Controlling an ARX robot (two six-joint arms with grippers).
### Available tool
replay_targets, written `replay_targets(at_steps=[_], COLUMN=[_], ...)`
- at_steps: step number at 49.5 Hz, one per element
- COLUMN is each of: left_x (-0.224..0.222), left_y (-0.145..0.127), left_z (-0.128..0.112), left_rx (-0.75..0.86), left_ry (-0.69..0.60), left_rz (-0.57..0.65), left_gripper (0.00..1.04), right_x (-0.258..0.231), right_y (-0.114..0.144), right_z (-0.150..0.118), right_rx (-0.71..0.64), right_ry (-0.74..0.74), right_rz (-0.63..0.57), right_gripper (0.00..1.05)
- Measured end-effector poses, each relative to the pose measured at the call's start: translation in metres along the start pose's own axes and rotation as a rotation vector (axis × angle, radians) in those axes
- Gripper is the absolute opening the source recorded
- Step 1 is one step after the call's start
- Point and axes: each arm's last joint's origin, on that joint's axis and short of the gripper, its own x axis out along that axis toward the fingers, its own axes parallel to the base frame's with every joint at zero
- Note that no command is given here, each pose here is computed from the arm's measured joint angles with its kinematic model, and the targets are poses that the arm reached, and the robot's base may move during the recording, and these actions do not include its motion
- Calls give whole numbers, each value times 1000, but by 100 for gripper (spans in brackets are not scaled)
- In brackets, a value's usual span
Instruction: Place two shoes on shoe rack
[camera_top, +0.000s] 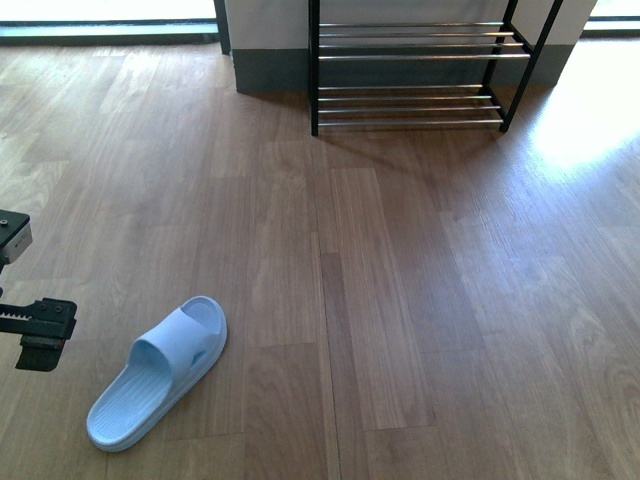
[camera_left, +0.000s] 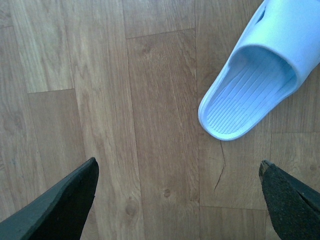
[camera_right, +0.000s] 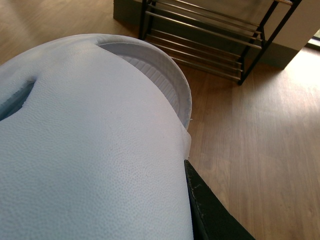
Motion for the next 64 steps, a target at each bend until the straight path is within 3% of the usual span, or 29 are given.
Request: replay_targets(at_steps=[26, 43, 64], left_x=[71, 113, 154], left_y=[-6, -34, -44], left_z=[2, 5, 13], left_rx=[271, 417, 478], left_ry=[-3, -49, -91], left_rz=[173, 134, 133], left_gripper=[95, 95, 95], right_x=[0, 0, 0], right_y=[0, 0, 0], right_z=[0, 0, 0], right_rx=[0, 0, 0], right_ry=[0, 0, 0], right_rz=[0, 0, 0], right_gripper=[2, 2, 2])
